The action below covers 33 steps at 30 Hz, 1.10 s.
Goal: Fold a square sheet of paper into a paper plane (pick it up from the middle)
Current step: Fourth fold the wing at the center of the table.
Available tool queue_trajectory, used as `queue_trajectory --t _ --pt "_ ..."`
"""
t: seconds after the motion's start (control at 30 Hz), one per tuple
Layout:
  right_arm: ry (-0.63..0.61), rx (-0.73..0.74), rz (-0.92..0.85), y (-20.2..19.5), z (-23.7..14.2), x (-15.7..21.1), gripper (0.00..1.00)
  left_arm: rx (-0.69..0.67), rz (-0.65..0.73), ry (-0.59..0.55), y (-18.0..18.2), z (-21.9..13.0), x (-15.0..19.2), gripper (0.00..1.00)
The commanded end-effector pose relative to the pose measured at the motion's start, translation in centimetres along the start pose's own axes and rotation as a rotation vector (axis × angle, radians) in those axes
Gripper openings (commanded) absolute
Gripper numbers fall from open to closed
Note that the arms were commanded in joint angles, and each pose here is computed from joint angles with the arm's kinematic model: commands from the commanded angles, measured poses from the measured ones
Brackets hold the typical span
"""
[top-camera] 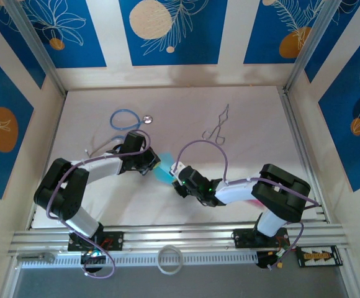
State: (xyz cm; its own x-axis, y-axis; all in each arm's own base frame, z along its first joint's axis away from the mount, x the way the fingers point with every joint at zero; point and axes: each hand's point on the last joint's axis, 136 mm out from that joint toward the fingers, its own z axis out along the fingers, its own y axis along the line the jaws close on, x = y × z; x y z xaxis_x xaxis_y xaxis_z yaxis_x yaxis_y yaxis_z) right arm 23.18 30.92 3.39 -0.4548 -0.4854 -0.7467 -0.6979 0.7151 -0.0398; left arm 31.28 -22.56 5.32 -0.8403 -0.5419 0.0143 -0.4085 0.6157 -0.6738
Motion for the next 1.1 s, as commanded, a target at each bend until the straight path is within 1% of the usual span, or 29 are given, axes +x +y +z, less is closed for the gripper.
queue_trajectory --t 0.0,0.27,0.47,0.57,0.7,0.87,0.93,0.97,1.0,1.03,1.07 --pt "-0.025 -0.019 0.023 0.3 -0.5 -1.3 0.19 0.011 0.003 0.002 -0.2 -0.1 -0.4 0.00" --pt "-0.006 -0.037 0.036 0.4 -0.7 -0.7 0.13 0.005 0.005 -0.002 -0.1 -0.1 -0.4 0.00" --pt "-0.013 -0.056 0.052 0.7 -0.8 -1.3 0.16 0.003 0.003 -0.003 0.0 -0.1 -0.4 0.00" --pt "-0.009 -0.066 0.058 0.7 -0.7 -1.3 0.13 0.006 0.002 -0.002 -0.1 -0.1 -0.4 0.00" --pt "0.016 -0.051 0.064 0.4 -0.4 -0.7 0.12 0.009 0.003 -0.003 -0.2 -0.2 -0.4 0.00" --pt "0.023 -0.046 0.076 0.3 -0.4 -0.4 0.05 0.013 0.002 -0.004 -0.3 -0.3 -0.4 0.00" --pt "0.024 -0.064 0.096 0.5 -0.4 -0.4 0.02 0.017 0.003 -0.006 -0.3 -0.4 -0.4 0.02" --pt "0.023 -0.079 0.112 0.6 -0.4 -0.5 0.02 0.024 0.008 -0.006 -0.5 -0.4 -0.4 0.06" --pt "0.020 -0.093 0.129 0.7 -0.4 -0.5 0.01 0.032 0.012 -0.010 -0.6 -0.5 -0.4 0.11" --pt "0.015 -0.113 0.152 0.8 -0.4 -0.5 0.01 0.041 0.018 -0.013 -0.8 -0.6 -0.4 0.19" --pt "0.015 -0.134 0.182 0.8 -0.4 -0.4 0.00 0.056 0.024 -0.021 -1.0 -0.7 -0.5 0.25"
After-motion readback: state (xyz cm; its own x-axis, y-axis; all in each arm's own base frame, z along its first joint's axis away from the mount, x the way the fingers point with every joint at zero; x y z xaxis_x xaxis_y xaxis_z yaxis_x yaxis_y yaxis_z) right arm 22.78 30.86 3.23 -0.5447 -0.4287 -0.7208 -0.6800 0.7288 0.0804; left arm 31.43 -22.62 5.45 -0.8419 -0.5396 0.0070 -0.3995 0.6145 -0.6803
